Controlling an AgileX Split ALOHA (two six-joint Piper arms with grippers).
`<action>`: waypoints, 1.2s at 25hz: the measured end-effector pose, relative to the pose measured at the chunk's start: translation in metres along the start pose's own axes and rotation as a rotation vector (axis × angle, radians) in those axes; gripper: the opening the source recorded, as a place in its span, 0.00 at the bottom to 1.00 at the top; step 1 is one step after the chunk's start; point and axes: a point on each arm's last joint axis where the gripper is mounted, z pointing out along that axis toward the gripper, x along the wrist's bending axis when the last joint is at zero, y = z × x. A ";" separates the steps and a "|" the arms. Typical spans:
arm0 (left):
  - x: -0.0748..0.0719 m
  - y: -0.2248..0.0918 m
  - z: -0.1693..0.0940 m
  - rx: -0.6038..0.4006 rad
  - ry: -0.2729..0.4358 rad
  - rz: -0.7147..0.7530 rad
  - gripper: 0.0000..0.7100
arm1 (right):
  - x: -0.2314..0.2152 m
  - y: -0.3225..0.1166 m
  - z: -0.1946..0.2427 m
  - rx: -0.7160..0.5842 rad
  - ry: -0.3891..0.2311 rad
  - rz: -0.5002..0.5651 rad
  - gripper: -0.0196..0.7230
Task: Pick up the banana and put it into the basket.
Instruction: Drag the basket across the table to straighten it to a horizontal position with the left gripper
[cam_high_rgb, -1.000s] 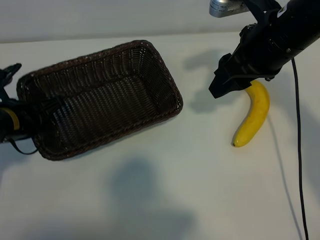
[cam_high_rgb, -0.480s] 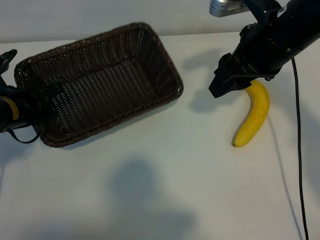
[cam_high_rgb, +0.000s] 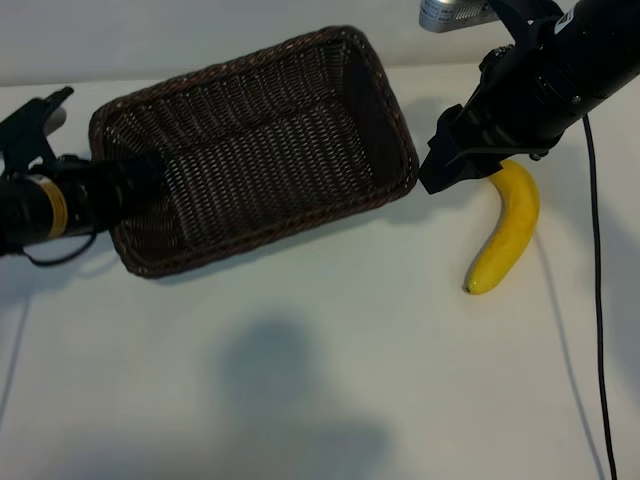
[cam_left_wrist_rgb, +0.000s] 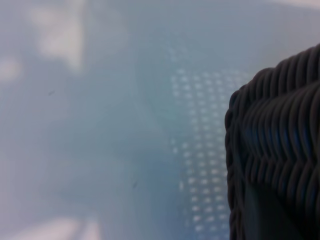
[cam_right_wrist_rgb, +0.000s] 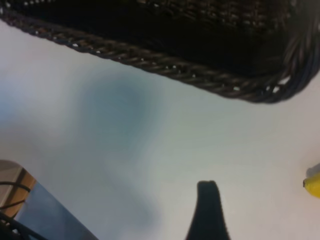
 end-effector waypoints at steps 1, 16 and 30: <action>-0.001 0.005 0.001 0.019 -0.010 0.009 0.23 | 0.000 0.000 0.000 0.000 0.000 0.001 0.76; -0.001 0.021 0.028 0.197 -0.145 0.058 0.23 | 0.000 0.000 0.000 0.001 0.000 0.011 0.76; 0.014 0.008 0.048 0.286 -0.138 0.016 0.23 | 0.000 0.000 0.000 0.002 0.001 0.019 0.76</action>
